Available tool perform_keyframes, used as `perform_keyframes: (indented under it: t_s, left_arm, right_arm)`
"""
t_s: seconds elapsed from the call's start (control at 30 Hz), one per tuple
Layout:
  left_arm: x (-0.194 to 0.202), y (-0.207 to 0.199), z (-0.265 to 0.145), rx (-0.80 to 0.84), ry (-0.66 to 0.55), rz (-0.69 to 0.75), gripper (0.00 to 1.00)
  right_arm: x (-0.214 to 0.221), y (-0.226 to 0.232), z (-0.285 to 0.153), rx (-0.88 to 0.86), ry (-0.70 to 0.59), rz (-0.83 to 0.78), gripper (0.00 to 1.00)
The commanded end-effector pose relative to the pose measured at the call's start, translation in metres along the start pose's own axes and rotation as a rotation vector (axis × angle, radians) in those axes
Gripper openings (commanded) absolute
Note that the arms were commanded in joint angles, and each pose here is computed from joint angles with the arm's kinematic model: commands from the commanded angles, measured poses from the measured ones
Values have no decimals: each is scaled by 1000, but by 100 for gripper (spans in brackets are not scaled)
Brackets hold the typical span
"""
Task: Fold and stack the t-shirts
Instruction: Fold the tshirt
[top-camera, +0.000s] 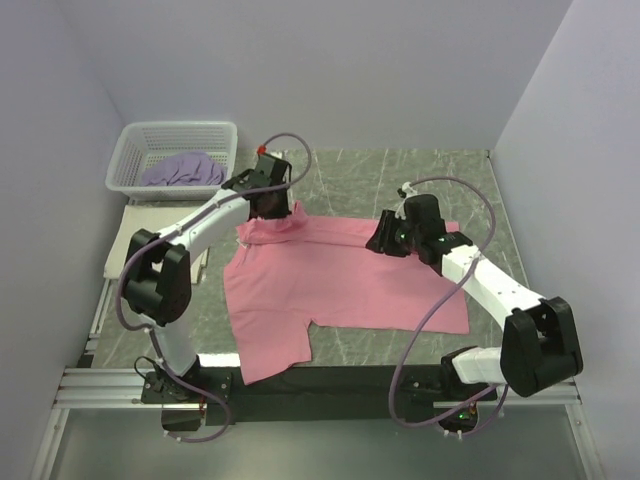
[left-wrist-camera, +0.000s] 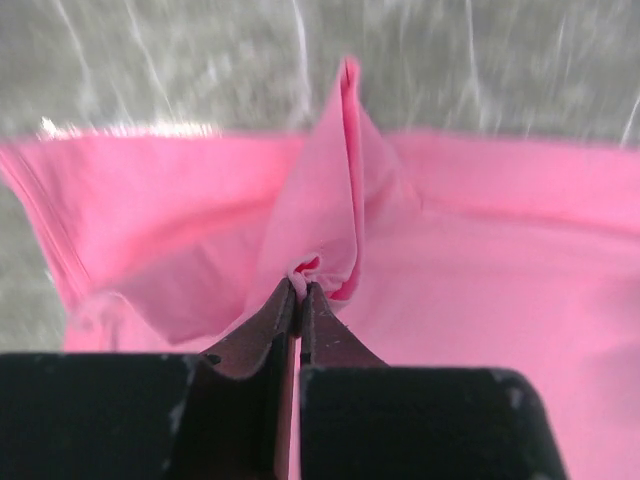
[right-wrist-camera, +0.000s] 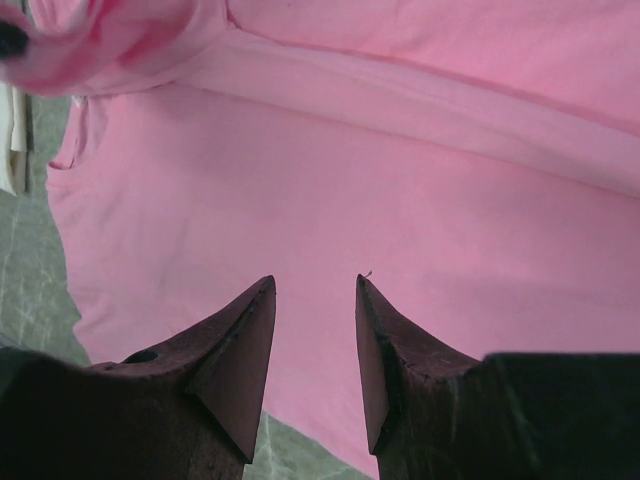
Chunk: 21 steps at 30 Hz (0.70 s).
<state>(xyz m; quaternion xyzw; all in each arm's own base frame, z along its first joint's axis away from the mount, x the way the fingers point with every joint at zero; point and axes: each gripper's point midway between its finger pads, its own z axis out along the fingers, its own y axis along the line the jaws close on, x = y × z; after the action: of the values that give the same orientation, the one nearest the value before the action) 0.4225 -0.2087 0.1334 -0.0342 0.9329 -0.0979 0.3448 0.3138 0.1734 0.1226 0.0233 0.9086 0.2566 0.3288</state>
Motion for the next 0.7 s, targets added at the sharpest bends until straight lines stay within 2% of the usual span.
perform_keyframes:
  t_s: [0.0,0.27,0.47,0.67]
  left_arm:
    - [34,-2,-24,3,64,-24,7]
    - [81,7,-50,20,102,-48,7]
    - [117,-1,-56,71,161,-1,8]
    - [146,7,-54,45,211,23,9]
  right_arm:
    - [5,-5,-12,25,-12,-34,45]
    - [11,-11,-28,53,-28,-50,45]
    - [15,-14,-33,59,-33,-49,45]
    - [17,-15,-32,65,-27,-49,45]
